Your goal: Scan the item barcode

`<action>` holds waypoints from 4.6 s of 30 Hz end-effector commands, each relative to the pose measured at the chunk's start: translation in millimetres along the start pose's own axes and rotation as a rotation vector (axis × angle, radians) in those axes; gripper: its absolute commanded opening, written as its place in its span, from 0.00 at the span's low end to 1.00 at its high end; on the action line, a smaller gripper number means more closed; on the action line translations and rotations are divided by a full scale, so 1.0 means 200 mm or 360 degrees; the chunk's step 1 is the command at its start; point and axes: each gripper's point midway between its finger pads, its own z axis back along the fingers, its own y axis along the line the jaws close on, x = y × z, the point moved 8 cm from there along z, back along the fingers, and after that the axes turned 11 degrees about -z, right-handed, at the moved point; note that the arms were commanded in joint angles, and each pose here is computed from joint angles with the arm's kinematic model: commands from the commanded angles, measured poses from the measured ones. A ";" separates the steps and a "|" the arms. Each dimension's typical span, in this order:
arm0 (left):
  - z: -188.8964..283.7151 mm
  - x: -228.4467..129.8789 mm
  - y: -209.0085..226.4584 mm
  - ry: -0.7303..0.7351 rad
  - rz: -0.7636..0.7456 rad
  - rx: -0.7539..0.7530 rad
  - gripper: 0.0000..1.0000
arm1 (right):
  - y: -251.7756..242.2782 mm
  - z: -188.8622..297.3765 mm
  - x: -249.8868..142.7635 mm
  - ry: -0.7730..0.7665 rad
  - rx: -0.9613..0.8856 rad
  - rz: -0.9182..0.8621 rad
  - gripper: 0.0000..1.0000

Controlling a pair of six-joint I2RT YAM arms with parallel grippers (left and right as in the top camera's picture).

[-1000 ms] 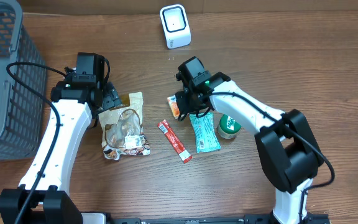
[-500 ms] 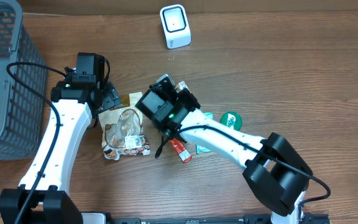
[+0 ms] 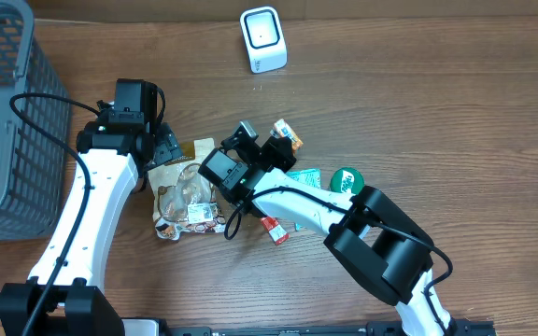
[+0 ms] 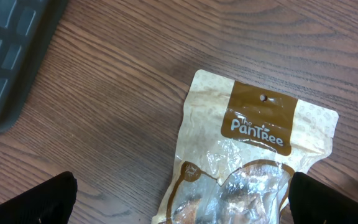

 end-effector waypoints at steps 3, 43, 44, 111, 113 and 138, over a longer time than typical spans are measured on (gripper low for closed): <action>0.05 0.02 0.00 -0.0050 0.0003 -0.0024 1.00 | 0.04 -0.01 0.01 -0.0044 -0.0077 -0.0022 0.04; 0.05 0.02 0.00 -0.0050 0.0003 -0.0024 1.00 | 0.18 -0.07 -0.07 0.0036 0.0013 0.0098 0.34; 0.05 0.02 0.00 -0.0050 0.0003 -0.0024 1.00 | 0.18 -0.07 -0.07 0.0036 0.0012 0.0098 0.36; 0.05 0.02 0.00 -0.0050 0.0003 -0.0025 0.99 | -0.15 -0.26 -0.07 0.0520 0.1208 -0.0582 0.66; 0.05 0.02 0.00 -0.0050 0.0003 -0.0025 1.00 | -0.16 -0.27 -0.07 0.0528 0.1244 -0.0600 0.57; 0.05 0.02 0.00 -0.0050 0.0003 -0.0024 1.00 | -0.15 -0.27 -0.03 0.0528 0.1299 -0.0760 0.36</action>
